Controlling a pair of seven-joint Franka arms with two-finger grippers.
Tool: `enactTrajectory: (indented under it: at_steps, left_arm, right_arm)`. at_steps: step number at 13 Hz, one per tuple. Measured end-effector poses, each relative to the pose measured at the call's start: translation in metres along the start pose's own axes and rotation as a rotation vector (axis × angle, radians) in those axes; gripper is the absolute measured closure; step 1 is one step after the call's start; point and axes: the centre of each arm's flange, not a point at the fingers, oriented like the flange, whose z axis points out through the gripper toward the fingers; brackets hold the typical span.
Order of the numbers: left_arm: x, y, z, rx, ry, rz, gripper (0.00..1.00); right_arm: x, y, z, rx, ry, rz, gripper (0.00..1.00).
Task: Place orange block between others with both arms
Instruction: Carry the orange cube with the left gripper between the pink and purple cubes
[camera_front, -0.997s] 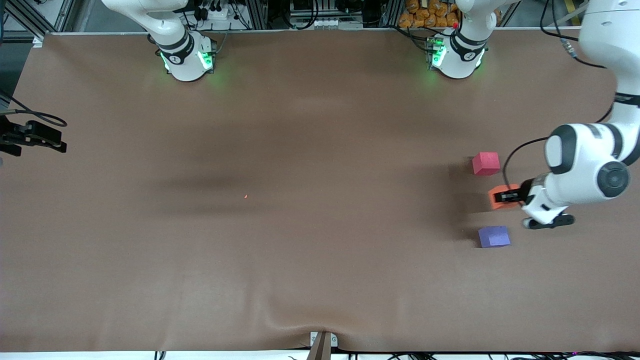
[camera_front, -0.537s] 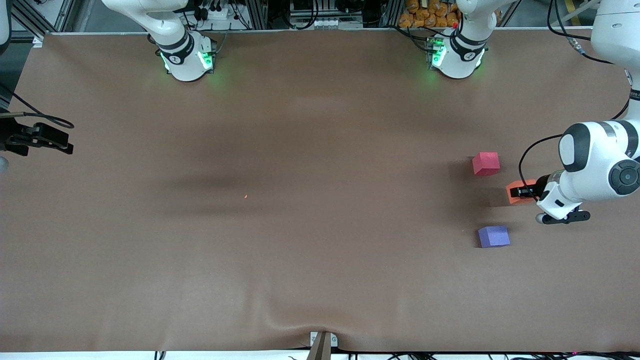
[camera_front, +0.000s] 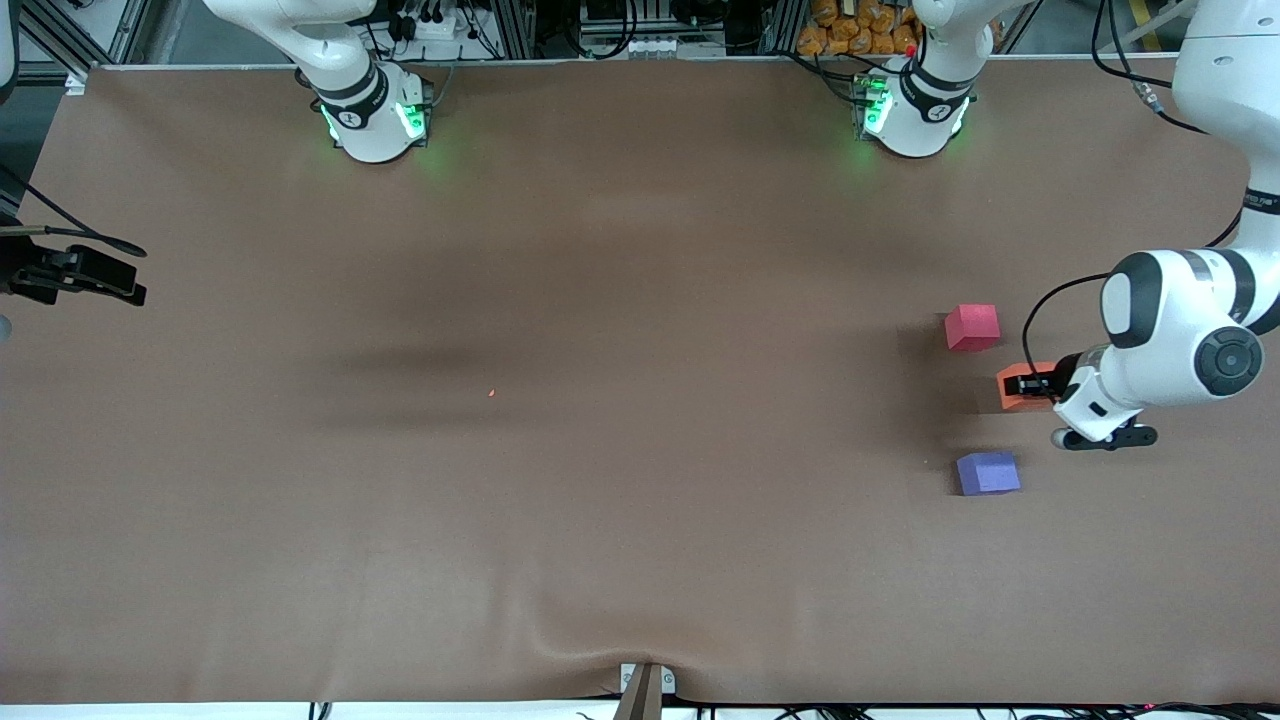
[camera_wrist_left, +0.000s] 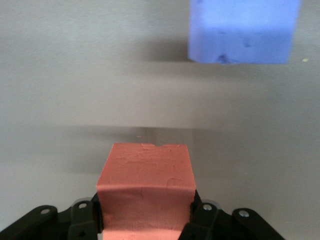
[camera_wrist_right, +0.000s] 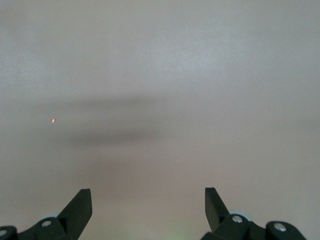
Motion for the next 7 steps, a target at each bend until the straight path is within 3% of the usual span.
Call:
enactTrajectory:
  at_steps: [7]
  left_arm:
    - [0.008, 0.022, 0.008, -0.017, 0.038, 0.036, 0.40]
  right_arm:
    - [-0.002, -0.004, 0.002, 0.001, -0.022, -0.005, 0.00]
